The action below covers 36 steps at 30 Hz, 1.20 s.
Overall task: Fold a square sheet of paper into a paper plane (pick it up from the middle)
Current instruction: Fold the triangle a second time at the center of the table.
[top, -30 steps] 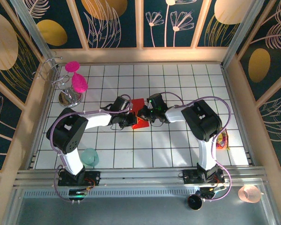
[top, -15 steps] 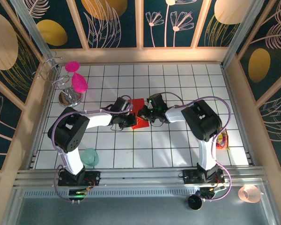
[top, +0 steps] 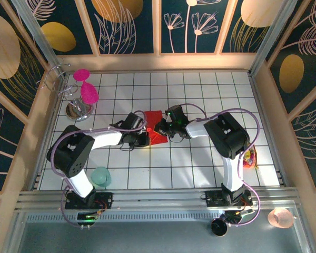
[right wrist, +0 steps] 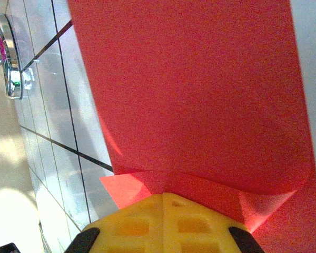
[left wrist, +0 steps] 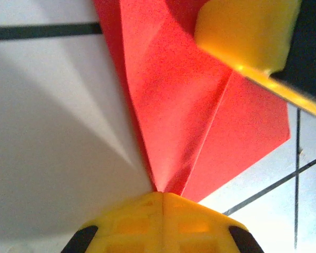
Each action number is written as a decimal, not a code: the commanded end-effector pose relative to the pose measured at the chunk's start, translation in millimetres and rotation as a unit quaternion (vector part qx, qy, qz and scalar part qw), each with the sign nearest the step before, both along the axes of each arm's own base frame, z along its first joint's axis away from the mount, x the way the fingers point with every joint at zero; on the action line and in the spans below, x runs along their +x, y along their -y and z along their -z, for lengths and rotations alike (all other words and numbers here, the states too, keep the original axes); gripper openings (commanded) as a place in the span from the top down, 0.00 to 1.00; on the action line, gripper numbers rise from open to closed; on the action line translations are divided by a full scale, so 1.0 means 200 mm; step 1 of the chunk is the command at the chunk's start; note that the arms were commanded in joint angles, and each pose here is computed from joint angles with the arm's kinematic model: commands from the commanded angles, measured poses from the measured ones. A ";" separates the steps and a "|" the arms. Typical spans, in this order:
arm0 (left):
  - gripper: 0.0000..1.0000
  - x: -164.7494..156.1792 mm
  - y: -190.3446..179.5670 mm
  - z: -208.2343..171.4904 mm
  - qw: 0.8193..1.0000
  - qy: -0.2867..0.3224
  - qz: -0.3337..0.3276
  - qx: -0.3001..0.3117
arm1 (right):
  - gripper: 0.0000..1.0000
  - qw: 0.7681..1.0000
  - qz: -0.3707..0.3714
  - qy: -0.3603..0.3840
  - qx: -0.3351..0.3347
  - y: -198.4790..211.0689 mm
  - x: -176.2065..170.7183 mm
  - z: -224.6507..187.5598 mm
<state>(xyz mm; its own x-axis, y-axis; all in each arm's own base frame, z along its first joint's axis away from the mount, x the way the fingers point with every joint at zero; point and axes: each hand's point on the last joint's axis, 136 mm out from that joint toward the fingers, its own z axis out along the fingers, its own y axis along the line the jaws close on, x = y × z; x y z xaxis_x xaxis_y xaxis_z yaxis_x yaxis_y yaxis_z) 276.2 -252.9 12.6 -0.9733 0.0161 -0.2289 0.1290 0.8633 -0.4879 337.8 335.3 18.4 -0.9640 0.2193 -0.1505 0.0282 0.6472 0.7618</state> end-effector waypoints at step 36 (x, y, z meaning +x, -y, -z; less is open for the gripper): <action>1.00 -0.14 -0.04 0.22 0.996 -0.078 0.011 0.034 | 1.00 0.989 0.031 -0.105 -0.098 0.24 -0.17 0.36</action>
<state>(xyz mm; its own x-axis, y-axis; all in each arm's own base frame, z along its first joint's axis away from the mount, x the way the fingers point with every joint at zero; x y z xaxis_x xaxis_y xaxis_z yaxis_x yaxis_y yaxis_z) 294.0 -279.5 10.9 -0.9740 0.0047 -0.2267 0.1341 0.8180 -0.5594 337.7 334.2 17.8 -0.9645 0.2277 -0.1340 0.0434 0.6367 0.7699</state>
